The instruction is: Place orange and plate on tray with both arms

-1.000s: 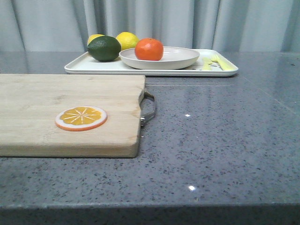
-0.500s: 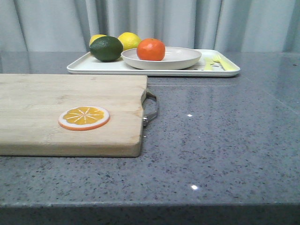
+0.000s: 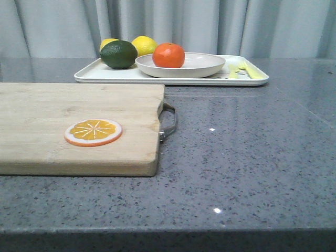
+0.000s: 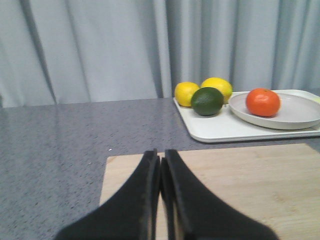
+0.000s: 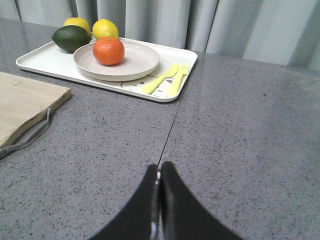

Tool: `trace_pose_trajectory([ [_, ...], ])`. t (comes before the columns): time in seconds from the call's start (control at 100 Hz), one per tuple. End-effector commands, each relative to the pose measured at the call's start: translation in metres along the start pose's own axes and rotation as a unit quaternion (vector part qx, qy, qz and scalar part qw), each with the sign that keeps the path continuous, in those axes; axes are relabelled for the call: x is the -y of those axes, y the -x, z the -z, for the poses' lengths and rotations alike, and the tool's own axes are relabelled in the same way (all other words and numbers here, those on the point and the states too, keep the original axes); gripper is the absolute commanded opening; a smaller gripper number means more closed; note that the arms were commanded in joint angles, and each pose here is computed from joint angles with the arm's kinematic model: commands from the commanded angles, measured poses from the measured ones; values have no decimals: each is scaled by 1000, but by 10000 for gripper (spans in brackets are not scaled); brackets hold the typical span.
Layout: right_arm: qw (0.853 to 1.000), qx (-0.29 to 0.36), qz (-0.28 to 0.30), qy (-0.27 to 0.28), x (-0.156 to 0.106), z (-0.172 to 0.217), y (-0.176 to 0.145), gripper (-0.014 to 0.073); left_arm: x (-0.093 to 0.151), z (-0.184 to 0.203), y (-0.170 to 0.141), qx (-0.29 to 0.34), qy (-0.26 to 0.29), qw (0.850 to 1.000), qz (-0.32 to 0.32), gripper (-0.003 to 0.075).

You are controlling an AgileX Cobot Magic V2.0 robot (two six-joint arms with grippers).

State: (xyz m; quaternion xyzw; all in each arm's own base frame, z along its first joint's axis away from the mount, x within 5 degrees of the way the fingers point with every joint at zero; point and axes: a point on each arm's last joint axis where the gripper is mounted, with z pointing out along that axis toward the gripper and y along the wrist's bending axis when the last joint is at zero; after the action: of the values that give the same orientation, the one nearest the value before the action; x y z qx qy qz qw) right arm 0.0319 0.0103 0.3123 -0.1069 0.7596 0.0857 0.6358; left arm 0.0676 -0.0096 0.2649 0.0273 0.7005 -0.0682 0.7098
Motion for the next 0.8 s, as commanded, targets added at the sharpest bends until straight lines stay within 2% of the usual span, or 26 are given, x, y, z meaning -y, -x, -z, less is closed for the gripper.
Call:
trace_pose_trajectory([
  [0.0, 999, 48, 4, -4, 1, 2, 14, -67, -5, 5, 5, 50, 32, 998, 0, -20],
  [0.08, 999, 48, 4, -4, 1, 2, 14, -67, -7, 10, -6, 55, 53, 997, -15, -20],
  [0.21, 999, 48, 4, -4, 1, 2, 14, -67, -10, 16, -20, 70, 74, 995, 1, -20],
  [0.48, 999, 48, 4, -4, 1, 2, 14, -67, -13, 17, -48, 74, 85, 994, -2, -20],
  [0.79, 999, 48, 4, -4, 1, 2, 14, -67, -13, 17, -50, 66, 85, 994, -4, -20],
])
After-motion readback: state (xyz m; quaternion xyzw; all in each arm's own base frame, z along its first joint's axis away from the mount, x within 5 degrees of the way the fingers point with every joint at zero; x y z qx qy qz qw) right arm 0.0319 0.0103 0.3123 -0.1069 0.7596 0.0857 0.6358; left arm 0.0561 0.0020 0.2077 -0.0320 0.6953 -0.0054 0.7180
